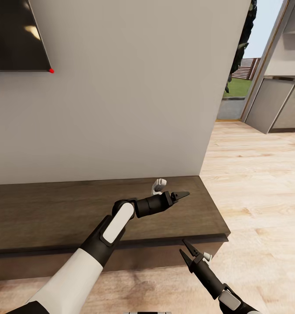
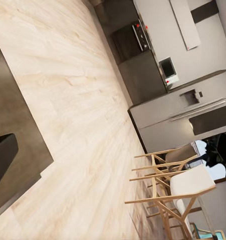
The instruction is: Place each of the two pumpkins and all three candles from the living room inside a cabinet in the living room (use any cabinet), then make sure every cabinet is closed, and position the cauldron so it is next to a table in the living room.
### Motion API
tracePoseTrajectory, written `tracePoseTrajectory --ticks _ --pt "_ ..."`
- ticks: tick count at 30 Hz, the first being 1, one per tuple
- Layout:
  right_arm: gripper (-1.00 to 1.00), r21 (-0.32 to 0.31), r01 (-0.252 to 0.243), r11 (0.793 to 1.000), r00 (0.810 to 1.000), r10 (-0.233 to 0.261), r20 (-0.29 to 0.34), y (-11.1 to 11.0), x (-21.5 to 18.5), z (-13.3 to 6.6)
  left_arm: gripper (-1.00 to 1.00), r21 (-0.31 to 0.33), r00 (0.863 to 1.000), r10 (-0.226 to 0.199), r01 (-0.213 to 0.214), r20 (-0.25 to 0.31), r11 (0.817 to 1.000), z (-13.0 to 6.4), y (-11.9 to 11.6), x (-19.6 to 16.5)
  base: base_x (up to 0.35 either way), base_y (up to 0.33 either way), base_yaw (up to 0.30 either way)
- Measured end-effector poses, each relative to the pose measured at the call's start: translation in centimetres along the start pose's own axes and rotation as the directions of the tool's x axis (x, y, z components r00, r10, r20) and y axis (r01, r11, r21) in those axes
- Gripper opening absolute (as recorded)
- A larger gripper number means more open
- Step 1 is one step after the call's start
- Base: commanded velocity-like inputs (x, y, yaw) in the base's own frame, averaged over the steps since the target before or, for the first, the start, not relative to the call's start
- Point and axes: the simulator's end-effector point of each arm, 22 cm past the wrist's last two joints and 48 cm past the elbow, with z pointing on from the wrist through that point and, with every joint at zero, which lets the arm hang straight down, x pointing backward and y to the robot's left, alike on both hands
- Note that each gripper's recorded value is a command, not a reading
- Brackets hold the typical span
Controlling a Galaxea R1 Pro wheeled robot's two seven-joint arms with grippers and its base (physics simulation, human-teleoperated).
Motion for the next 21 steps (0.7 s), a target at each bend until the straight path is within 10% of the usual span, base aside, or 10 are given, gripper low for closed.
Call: tracePoseTrajectory --ticks 21 --pt "1.0 -0.005 -0.011 1.0 1.0 0.01 -0.012 -0.23 0.84 -0.8 1.0 -0.002 1.0 -0.001 0.001 -0.001 1.0 0.0 0.08 0.04 0.053 0.0 0.0"
